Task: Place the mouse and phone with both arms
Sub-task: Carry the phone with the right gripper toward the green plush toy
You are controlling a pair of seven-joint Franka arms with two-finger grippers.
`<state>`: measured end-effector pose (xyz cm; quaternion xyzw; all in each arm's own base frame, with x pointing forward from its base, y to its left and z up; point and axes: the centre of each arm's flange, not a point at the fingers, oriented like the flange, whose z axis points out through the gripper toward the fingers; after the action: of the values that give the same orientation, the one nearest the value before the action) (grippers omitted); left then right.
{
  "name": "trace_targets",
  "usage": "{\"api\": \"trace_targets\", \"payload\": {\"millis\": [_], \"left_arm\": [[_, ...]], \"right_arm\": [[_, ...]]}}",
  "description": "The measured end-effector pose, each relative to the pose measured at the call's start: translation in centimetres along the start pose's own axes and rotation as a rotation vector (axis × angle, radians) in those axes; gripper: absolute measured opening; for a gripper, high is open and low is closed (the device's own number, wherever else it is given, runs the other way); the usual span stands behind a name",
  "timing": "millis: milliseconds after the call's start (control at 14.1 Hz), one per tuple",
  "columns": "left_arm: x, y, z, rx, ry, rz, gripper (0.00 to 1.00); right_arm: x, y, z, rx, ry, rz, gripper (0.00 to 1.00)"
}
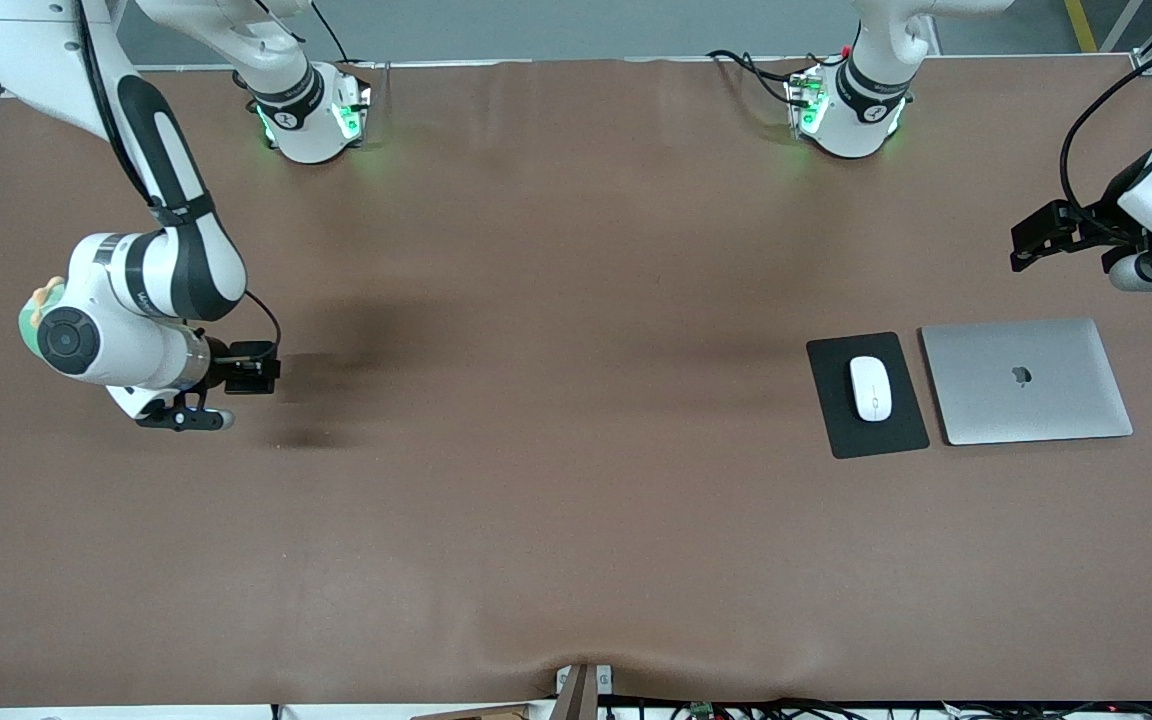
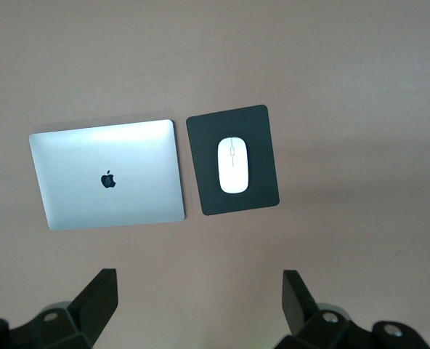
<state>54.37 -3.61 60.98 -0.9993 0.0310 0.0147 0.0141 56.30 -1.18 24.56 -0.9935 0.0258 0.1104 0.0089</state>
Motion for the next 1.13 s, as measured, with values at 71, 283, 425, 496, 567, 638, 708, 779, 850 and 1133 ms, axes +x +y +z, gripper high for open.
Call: {"api": "trace_targets", "payload": {"millis": [71,283,425,496,567,638,708,779,850,1133], "left_arm": [[0.0,0.0,-0.1,0.000,0.001,0.001,1.00],[0.0,0.1,-0.2,0.000,0.004,0.001,1.00],[0.0,0.1,-0.2,0.000,0.005,0.001,1.00],[0.0,0.1,-0.2,0.000,0.005,0.001,1.00],[0.0,0.1,-0.2,0.000,0.005,0.002,1.00],[0.0,0.1,-0.2,0.000,0.005,0.002,1.00],[0.0,0.1,-0.3,0.000,0.005,0.003,1.00],[0.0,0.2,-0.3,0.000,0.005,0.003,1.00],[0.0,0.2,-0.3,0.000,0.005,0.003,1.00],[0.0,0.2,-0.3,0.000,0.005,0.003,1.00]], "right_arm": [[-0.3,0.4,0.9,-0.011,0.013,-0.004,0.81],[-1.6,2.5,3.7,-0.038,0.042,0.000,0.81],[-2.6,4.0,5.3,-0.038,0.048,0.006,0.81],[-3.0,4.7,5.8,-0.037,0.052,0.006,0.81],[-3.2,5.4,6.1,-0.035,0.058,0.002,0.81],[-3.4,6.2,6.4,-0.034,0.064,-0.004,0.81],[-3.5,7.0,6.6,-0.032,0.065,-0.006,0.81],[-3.6,7.7,6.9,-0.031,0.066,-0.005,0.81],[-3.7,8.2,7.3,-0.030,0.064,-0.002,0.81],[-3.9,8.2,8.8,-0.030,0.041,-0.004,0.81]]}}
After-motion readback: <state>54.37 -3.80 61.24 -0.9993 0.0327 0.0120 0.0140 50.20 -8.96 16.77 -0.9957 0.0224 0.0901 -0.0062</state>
